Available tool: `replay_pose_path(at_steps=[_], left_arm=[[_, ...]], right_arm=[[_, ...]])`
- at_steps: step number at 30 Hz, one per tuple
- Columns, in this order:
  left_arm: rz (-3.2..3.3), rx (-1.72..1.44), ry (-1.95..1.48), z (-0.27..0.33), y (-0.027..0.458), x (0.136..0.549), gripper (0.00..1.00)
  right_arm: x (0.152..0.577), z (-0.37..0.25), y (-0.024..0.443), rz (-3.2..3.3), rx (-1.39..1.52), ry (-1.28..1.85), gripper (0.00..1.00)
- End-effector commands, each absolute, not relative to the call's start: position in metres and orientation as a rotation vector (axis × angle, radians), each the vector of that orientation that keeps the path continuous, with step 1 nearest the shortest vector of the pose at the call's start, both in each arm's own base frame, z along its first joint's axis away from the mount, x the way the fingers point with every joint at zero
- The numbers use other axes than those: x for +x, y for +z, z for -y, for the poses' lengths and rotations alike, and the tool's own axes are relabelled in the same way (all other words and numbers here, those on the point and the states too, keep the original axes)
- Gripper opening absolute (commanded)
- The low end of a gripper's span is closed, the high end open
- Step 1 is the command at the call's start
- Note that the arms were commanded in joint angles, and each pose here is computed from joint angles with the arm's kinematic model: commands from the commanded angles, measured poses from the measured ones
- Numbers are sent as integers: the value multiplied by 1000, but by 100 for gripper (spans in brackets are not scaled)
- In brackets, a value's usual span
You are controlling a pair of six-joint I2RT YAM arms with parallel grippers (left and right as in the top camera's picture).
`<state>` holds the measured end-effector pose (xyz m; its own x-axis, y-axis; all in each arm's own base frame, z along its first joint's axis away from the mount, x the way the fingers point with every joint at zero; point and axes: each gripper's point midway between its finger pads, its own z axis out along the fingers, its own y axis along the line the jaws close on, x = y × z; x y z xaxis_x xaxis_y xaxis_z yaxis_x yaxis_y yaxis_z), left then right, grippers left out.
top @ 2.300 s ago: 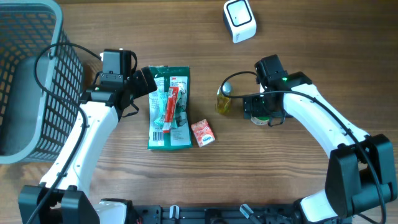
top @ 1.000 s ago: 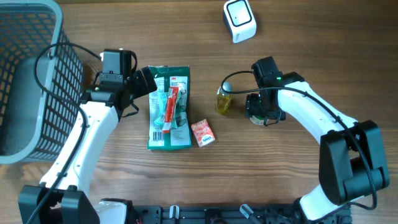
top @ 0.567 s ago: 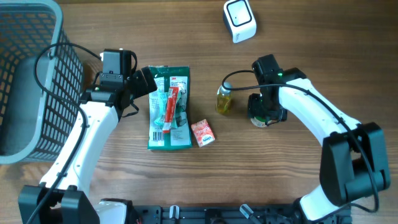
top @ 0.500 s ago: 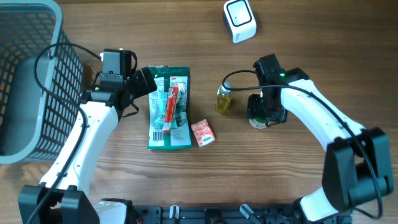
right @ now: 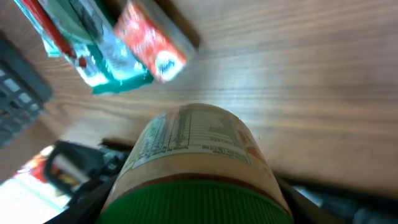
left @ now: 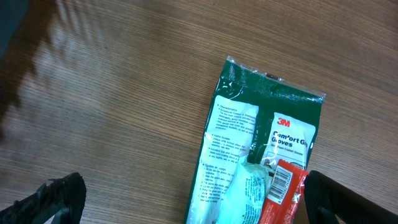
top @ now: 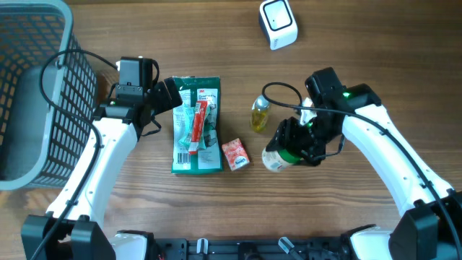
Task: Scan the item barcode
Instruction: 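Lift the jar with right gripper and tilt it sideways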
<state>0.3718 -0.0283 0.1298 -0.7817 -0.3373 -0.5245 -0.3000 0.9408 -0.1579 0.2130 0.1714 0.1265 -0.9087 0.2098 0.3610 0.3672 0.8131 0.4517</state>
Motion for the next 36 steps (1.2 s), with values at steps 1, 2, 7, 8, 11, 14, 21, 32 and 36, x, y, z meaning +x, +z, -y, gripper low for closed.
replay_pose_path(at_steps=[1, 2, 7, 8, 11, 14, 21, 32, 36], left_arm=[[-2506, -444, -83, 27, 137, 375, 100], [-2506, -444, -83, 27, 137, 375, 100], [-2506, -444, -83, 27, 137, 375, 100], [-2506, -444, -83, 27, 137, 375, 100], [-2506, -444, -83, 27, 137, 375, 100], [-2506, -444, -83, 27, 137, 375, 100], [-2506, -443, -83, 27, 137, 375, 100], [-2506, -444, -84, 27, 137, 375, 100], [-2506, -444, -84, 27, 137, 375, 100]], right_arm=[[206, -194, 160, 2538, -494, -962, 38], [204, -199, 165, 2501, -488, -1002, 38], [199, -216, 190, 2340, -464, -1172, 38], [197, -218, 193, 2314, -463, -1191, 38], [194, -220, 198, 2274, -469, -1203, 38], [194, -220, 198, 2258, -501, -1190, 40], [197, -221, 198, 2235, -565, -1174, 42], [223, -191, 152, 2591, -607, -924, 40], [250, -168, 132, 2775, -747, -755, 39]])
